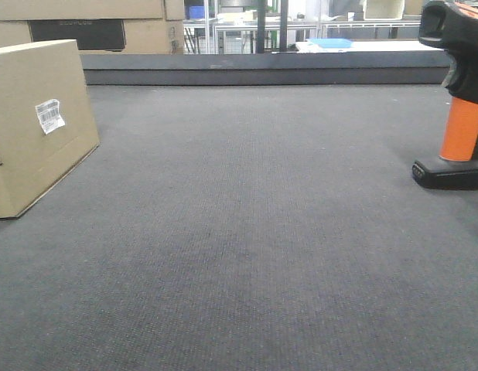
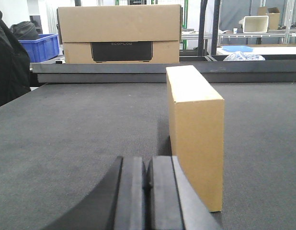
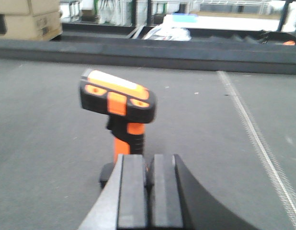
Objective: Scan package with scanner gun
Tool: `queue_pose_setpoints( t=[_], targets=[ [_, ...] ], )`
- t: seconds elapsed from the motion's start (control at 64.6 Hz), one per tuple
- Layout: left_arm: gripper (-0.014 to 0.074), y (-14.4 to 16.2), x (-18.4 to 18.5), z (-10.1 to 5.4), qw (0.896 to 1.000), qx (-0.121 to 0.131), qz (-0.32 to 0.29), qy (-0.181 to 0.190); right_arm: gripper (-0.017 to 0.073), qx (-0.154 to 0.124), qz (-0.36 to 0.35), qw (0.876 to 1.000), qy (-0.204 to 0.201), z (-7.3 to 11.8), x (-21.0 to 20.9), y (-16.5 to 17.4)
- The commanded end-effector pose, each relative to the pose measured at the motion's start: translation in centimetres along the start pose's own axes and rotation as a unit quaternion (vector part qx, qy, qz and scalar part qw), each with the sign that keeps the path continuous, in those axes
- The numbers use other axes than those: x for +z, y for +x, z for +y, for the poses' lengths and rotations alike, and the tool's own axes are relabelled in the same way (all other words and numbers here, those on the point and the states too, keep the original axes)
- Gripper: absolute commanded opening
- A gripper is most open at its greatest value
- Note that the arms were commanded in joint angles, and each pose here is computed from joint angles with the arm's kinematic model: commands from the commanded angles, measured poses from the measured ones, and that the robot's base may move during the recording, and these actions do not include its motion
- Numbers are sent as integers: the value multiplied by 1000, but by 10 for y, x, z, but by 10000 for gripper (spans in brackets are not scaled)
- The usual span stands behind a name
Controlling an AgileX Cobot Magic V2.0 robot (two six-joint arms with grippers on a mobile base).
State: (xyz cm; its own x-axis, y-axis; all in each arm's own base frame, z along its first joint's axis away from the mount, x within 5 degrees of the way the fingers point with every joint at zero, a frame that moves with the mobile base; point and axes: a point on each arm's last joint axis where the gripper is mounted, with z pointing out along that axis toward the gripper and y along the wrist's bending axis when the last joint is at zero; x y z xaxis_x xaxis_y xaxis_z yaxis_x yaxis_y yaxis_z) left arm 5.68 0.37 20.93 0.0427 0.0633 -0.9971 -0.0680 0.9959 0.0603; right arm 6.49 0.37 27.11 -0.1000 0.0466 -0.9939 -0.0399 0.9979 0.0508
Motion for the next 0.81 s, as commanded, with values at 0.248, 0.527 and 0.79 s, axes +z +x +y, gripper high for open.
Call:
queue_pose_setpoints(
  t=[0.248,0.527,0.79],
  targets=[
    [-111,-3,-1,0,1000,0,-14,-2,-162,13,-48,998,41,-9,-2,67],
    [-111,-3,-1,0,1000,0,-14,-2,-162,13,-66,997,43,-9,-3,63],
    [-111,-3,-1,0,1000,0,-14,-2,-162,13,-66,997,43,-9,-3,63]
  ],
)
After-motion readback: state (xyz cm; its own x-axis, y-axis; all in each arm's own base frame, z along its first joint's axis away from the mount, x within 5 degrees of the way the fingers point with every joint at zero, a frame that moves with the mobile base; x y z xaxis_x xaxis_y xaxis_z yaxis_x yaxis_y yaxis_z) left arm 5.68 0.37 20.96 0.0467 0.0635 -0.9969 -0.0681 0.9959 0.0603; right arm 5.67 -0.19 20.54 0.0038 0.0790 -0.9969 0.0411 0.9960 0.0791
